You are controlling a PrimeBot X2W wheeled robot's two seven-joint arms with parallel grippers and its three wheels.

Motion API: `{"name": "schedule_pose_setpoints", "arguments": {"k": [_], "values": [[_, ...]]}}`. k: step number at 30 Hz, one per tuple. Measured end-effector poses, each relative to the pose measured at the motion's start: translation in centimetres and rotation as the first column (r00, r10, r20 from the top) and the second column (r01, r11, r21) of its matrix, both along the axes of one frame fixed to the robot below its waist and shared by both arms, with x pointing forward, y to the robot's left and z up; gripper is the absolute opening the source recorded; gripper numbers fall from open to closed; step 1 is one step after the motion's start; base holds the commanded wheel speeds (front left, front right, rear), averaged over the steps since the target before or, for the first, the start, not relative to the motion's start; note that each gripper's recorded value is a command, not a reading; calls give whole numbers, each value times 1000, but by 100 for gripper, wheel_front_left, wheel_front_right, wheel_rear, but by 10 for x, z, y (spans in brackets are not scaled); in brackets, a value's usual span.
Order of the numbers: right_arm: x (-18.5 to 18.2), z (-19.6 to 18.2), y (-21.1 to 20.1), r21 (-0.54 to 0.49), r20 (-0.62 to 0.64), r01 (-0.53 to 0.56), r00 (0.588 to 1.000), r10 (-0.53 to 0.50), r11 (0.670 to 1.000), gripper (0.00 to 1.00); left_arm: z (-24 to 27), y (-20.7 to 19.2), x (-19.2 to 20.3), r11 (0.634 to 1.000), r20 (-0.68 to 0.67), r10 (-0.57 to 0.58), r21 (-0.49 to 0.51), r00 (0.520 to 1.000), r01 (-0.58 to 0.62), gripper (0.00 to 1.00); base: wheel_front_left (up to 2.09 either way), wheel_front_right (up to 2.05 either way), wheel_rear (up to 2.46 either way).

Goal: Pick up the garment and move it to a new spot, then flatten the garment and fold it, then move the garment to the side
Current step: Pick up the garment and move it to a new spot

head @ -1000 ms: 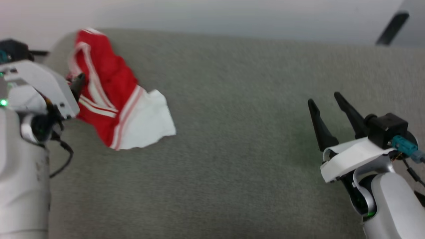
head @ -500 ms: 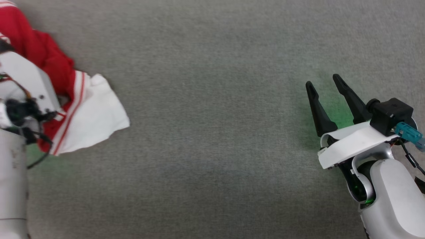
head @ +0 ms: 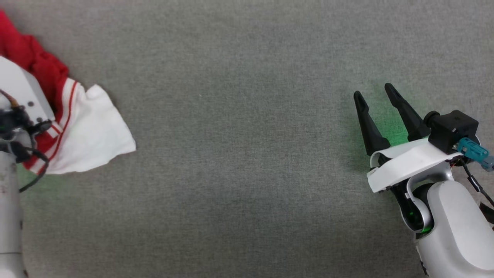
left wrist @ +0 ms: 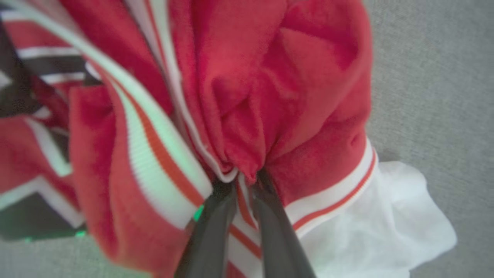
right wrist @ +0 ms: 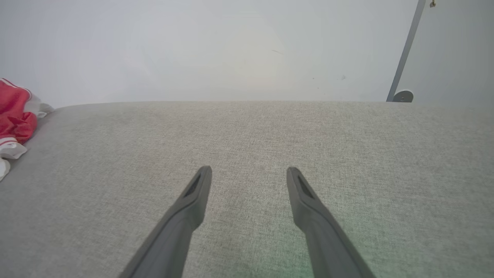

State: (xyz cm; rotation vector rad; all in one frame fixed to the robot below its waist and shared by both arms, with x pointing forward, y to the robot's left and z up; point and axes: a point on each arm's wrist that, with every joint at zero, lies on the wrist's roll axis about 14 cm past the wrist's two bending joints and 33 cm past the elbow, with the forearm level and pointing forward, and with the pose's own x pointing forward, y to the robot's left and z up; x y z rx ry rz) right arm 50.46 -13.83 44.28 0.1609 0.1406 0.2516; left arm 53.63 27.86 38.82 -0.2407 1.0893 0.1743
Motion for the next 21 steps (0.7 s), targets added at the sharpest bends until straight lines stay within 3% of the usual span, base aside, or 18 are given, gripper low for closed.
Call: {"name": "schedule_pose_setpoints", "arguments": {"k": [5, 11, 21], "values": [[-4, 11, 4, 6, 23, -7, 1000, 7, 1000, 100, 43, 0, 13, 998, 156, -33, 49, 987, 25, 0, 0, 0, 0], [-16, 26, 9, 15, 45, -17, 999, 16, 1000, 100, 125, 14, 23, 990, 381, -60, 144, 923, 5, 0, 0, 0, 0], [-41, 62, 24, 31, 110, -44, 993, 40, 999, 100, 271, -6, 8, 974, 728, -172, 226, 664, 5, 0, 0, 0, 0]]}}
